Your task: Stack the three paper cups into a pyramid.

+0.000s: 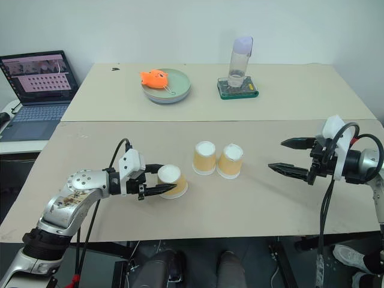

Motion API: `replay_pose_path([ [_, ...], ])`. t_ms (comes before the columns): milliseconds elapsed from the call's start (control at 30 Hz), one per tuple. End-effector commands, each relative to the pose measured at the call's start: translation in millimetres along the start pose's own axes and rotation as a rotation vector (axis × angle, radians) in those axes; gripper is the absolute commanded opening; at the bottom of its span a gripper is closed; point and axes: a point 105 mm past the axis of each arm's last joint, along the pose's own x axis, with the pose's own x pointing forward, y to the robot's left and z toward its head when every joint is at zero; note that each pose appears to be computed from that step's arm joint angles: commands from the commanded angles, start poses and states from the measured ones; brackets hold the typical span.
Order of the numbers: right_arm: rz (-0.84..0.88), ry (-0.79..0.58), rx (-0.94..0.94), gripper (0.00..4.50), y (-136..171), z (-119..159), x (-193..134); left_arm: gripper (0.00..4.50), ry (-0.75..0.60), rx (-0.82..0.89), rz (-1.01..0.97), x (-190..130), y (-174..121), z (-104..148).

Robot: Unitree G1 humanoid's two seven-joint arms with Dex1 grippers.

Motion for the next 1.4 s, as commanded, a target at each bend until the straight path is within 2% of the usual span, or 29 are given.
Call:
replay_pose_path([
  [33,-0.036,-0.046,-0.044,4.5,-4.1,15.0,-6.2,2.62,-0.02,0.044,-0.008,0.6,2.1,14.3],
  [167,-0.038,-0.046,-0.042,4.5,-3.9,14.3,-5.7,2.62,-0.036,0.057,-0.036,-2.6,3.5,27.5],
  [233,-0.042,-0.046,-0.042,4.5,-4.0,14.1,-5.8,2.62,-0.052,0.066,-0.062,-8.4,8.3,44.2],
  [333,-0.051,-0.047,-0.04,4.5,-4.3,13.8,-6.6,2.62,-0.118,0.016,-0.19,-31.5,15.1,95.9],
  [400,-0.052,-0.049,-0.04,4.5,-3.7,13.8,-6.9,2.62,-0.184,-0.015,-0.208,-43.3,27.6,128.7],
  [567,-0.067,-0.059,-0.042,4.5,-5.4,15.0,-6.6,2.62,-0.271,0.007,-0.161,-41.9,57.6,164.0],
  [700,-0.077,-0.065,-0.041,4.5,-4.3,14.4,-5.7,2.62,-0.222,0.046,-0.121,5.4,77.1,144.7],
  [800,-0.084,-0.071,-0.037,4.5,-2.8,14.4,-6.1,2.62,-0.162,0.087,-0.157,38.0,73.8,119.9],
  [900,-0.097,-0.068,-0.032,4.5,-2.1,13.4,-8.4,2.62,-0.178,0.079,-0.229,60.1,66.6,117.1],
  [1100,-0.112,-0.068,-0.027,4.5,0.8,13.2,-11.9,2.62,-0.203,0.084,-0.279,81.7,64.9,122.8],
  [1400,-0.132,-0.064,-0.017,4.5,2.7,11.1,-15.0,2.62,-0.219,0.124,-0.332,77.3,61.8,136.2],
])
